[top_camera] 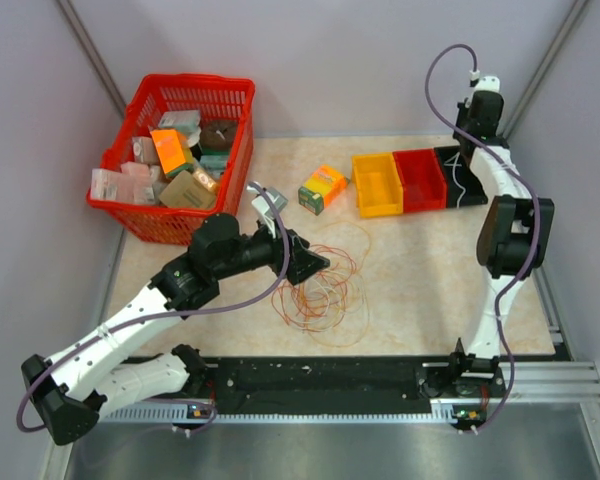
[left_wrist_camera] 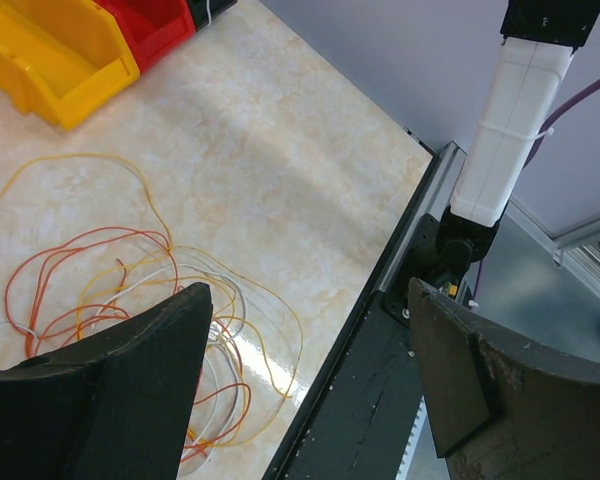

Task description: Untangle the cables

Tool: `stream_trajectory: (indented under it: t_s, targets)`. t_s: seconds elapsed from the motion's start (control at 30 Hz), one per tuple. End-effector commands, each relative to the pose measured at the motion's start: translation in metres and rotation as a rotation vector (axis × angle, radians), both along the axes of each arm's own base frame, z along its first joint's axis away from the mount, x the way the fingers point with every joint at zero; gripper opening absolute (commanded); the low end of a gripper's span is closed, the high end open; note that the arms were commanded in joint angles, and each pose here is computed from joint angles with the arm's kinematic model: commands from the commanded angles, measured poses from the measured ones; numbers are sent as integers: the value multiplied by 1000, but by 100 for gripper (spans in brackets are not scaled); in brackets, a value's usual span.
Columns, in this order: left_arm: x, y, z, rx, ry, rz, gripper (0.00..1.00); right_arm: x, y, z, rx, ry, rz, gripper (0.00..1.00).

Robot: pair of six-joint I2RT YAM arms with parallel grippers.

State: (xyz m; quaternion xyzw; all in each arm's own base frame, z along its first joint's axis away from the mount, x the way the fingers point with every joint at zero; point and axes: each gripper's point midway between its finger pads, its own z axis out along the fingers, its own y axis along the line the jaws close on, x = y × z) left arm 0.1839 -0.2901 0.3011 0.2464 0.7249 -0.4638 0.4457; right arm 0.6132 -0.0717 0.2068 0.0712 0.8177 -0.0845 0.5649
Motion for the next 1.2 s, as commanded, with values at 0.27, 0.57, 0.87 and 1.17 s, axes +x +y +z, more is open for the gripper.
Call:
stream_trajectory:
  t_s: [0.27,0.57,0.87,1.17]
  targets:
    - [12,-2,-6,6,-14,21,83,47,-9,58,-74,-185,28,0]
    - [13,-4,-6,-8,-9,9,83,49,-7,52,-3,-172,32,0]
    - [7,-1,-4,-21,-10,-3,82,17,-6,28,35,-163,18,0]
    - [-1,-1,0,-51,-4,-29,82,-34,-14,4,163,16,-102,0]
